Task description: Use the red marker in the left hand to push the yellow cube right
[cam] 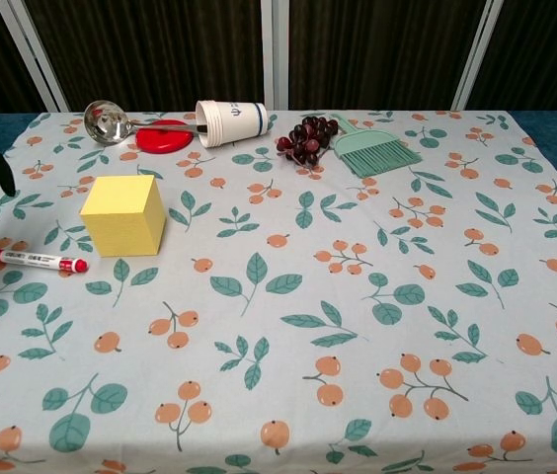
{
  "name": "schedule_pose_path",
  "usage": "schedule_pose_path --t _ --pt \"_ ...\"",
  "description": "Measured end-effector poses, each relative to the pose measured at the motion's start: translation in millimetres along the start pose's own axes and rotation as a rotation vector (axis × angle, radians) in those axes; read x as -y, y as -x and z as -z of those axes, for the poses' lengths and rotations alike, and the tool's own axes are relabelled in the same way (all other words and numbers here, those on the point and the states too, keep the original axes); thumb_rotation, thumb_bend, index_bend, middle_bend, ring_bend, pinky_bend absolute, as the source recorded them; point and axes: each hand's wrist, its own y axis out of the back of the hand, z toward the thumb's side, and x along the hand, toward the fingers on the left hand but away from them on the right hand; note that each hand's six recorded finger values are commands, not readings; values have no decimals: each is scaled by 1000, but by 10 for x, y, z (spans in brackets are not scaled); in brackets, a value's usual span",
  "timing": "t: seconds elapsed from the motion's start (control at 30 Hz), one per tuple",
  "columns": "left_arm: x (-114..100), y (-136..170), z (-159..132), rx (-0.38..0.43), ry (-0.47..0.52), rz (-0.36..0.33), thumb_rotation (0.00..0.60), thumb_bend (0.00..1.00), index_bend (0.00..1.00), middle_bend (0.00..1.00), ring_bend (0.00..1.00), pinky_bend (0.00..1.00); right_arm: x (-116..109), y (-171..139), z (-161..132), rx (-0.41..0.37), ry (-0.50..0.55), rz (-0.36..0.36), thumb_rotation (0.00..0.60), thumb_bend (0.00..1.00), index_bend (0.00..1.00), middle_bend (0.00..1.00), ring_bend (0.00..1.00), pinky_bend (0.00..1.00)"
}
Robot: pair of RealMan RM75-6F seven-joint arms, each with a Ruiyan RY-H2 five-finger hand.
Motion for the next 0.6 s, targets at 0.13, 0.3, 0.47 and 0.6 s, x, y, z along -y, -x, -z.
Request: schedule_pose_path --t 0.13,0.3,0.47,0.6 --pt "151 -102 -10 -31 -16 61 600 189 456 410 239 212 14 2 2 0 4 -5 600 205 32 161 6 124" --pt "308 -168 -58 -64 -20 118 600 230 460 410 239 212 35 12 12 3 6 -11 600 204 32 160 7 124" --pt "354 -195 -170 -69 -16 111 600 285 492 404 239 212 53 22 7 0 8 -18 600 203 32 161 7 124" --pt "372 -203 -233 -74 -18 108 600 323 512 380 238 212 44 28 14 0 12 -16 600 203 32 161 7 124"
